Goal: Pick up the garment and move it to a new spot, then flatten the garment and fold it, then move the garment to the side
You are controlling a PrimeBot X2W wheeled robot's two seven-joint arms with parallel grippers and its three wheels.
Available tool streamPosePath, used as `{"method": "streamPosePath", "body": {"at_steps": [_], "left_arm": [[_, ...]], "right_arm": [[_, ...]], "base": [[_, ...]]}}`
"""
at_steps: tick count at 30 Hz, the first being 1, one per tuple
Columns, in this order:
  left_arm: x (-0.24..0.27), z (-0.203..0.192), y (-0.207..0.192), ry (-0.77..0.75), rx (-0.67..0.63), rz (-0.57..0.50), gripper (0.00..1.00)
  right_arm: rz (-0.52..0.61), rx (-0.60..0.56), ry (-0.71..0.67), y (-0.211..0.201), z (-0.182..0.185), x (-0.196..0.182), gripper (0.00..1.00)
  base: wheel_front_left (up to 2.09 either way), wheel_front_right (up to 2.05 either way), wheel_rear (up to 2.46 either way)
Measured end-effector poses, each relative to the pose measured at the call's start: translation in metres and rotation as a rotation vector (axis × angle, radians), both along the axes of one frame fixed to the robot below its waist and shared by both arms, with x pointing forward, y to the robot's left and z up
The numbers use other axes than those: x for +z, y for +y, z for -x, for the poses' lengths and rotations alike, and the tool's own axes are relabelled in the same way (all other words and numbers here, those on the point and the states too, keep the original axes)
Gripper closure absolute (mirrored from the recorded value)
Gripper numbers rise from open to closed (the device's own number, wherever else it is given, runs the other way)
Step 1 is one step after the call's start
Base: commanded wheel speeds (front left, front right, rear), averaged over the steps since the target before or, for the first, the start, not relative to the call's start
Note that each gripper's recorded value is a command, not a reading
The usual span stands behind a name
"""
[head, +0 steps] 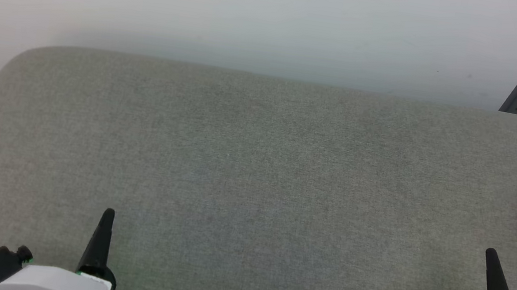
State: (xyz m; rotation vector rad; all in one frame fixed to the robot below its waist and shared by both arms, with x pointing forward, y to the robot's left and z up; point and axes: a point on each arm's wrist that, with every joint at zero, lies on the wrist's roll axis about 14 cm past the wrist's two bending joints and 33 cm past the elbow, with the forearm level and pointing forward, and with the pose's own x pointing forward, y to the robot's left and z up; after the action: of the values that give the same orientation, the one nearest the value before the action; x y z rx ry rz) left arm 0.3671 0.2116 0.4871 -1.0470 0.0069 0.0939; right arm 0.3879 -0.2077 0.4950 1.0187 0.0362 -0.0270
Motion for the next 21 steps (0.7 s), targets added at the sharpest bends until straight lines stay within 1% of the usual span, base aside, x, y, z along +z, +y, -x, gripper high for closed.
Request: {"method": "streamPosePath", "body": {"at_steps": [21], "left_arm": [[0.0039,-0.0079,-0.0032,-0.013,-0.014,0.201,1.0]], "right_arm": [[-0.213,-0.006,-0.003,0.0036,-0.0006,0.0018,1.0]], "base": [[0.0,0.0,0.0]]}}
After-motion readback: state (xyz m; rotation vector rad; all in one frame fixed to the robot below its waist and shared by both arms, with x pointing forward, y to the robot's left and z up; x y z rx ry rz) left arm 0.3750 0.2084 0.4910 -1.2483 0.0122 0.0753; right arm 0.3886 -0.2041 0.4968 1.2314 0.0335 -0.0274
